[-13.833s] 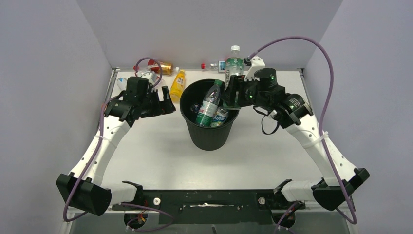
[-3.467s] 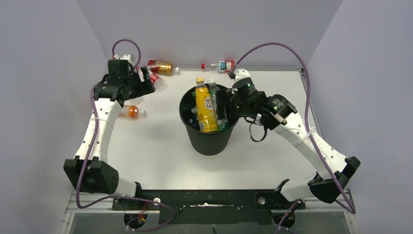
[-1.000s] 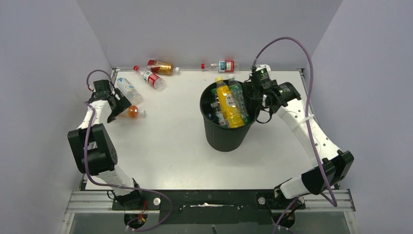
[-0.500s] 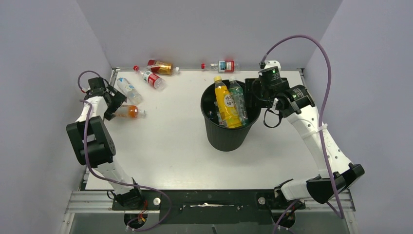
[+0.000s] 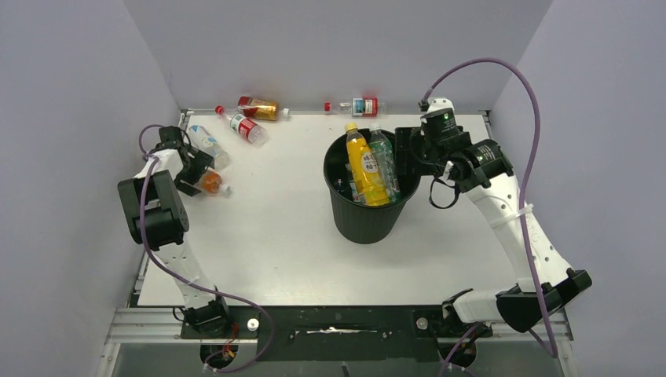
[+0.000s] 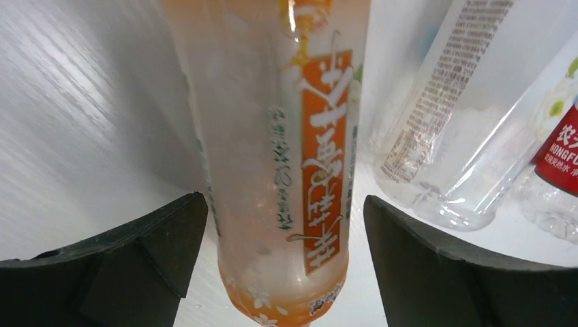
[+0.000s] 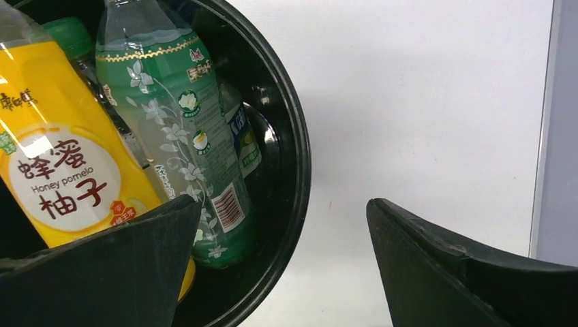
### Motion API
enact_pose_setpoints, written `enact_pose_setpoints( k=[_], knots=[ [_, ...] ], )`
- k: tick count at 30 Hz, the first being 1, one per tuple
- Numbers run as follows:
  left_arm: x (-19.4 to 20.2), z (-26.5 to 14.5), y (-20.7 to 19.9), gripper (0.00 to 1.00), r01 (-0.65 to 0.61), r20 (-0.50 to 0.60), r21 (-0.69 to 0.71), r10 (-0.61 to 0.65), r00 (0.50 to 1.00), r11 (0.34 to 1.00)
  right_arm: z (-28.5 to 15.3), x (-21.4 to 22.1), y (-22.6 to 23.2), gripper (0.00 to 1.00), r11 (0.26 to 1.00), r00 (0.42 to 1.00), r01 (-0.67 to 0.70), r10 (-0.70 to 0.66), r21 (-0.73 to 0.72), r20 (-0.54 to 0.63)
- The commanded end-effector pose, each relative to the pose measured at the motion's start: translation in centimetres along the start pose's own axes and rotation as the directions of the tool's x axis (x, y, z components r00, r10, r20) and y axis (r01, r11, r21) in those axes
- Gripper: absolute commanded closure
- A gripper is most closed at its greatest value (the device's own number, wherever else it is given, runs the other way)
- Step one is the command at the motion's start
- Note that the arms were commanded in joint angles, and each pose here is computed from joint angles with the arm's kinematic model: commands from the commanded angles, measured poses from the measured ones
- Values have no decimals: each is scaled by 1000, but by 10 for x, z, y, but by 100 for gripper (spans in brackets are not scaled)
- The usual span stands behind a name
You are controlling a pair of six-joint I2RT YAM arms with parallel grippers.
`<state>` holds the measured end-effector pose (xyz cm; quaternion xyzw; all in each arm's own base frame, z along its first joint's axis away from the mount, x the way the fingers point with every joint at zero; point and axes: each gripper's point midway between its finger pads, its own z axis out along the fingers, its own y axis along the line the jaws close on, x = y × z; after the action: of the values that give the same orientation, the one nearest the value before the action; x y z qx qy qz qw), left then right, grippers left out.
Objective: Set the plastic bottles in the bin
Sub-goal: Pick up the plastic bottle at the center of the board.
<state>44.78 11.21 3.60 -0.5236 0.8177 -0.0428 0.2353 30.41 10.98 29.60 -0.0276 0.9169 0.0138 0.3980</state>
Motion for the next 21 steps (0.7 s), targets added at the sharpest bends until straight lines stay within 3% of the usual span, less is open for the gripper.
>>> enact_pose_setpoints(
  k=[1, 10, 21],
  knots=[
    [7, -2, -13, 16, -5, 12, 25, 5, 1000, 1000, -15, -9, 3, 1, 999, 998, 5, -2, -43, 60],
    [17, -25, -17, 55, -116, 32, 91, 113, 993, 989, -16, -1, 6, 0, 998, 998, -13, 17, -69, 55],
    [50, -83, -39, 55, -327, 60, 164, 322, 945, 931, -26, 10, 10, 0, 991, 996, -60, 67, -123, 56]
  ],
)
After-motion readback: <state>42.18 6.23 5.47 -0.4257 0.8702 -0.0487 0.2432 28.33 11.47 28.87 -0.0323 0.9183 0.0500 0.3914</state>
